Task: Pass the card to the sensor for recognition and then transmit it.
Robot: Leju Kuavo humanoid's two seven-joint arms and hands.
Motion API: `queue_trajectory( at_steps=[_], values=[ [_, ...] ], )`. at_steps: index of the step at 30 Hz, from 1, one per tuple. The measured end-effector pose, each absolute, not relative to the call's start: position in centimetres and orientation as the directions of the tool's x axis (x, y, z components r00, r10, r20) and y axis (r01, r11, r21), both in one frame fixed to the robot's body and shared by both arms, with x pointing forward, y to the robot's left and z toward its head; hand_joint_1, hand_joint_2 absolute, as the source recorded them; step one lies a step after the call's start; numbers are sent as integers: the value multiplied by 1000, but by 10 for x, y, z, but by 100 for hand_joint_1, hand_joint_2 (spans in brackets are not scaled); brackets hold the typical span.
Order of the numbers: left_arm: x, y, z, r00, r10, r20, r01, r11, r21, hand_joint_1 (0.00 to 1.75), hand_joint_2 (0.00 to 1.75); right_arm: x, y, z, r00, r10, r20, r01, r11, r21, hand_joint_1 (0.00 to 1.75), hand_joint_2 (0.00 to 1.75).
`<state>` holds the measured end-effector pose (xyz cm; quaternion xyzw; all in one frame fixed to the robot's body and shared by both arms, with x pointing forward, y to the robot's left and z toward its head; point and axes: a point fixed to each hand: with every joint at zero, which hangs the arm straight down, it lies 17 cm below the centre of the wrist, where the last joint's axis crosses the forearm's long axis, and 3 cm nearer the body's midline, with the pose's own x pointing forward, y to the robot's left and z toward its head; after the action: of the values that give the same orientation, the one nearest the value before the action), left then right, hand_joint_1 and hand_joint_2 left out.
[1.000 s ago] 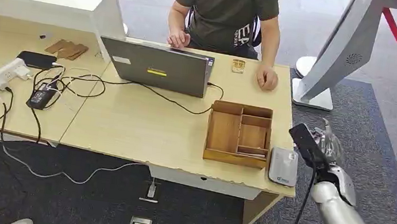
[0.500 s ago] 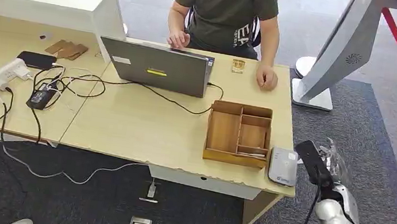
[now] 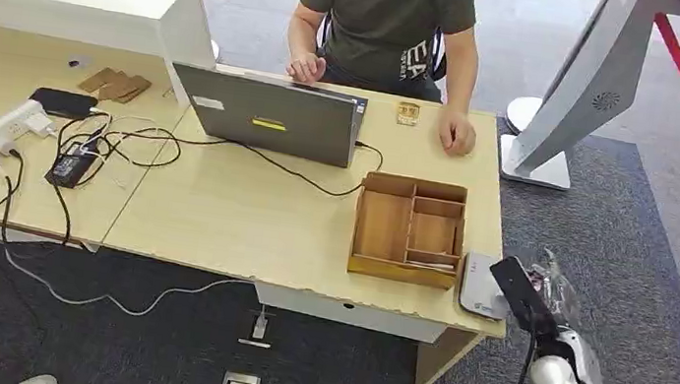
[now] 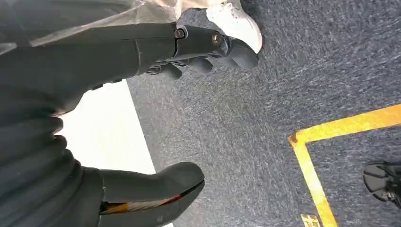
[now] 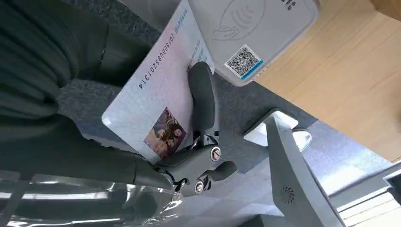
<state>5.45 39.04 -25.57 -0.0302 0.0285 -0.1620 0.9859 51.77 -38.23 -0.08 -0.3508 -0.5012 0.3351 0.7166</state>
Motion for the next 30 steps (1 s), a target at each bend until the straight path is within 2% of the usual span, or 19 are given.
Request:
queue_trajectory(
  at_steps=[18, 26, 30],
  values=[
    [55, 391, -256, 946, -321, -43, 318, 946, -68, 0, 175, 515, -379, 5, 241, 863, 445, -113, 480, -870, 175, 175],
    [55, 390, -256, 946, -321, -42, 318, 946, -68, 0, 175, 549, -380, 72, 164, 891, 422, -5, 429, -903, 175, 175],
    [57, 390, -256, 946, -321, -37, 318, 946, -68, 0, 175, 578, -365, 126, 98, 882, 462, 37, 460, -887, 175, 175]
  ],
)
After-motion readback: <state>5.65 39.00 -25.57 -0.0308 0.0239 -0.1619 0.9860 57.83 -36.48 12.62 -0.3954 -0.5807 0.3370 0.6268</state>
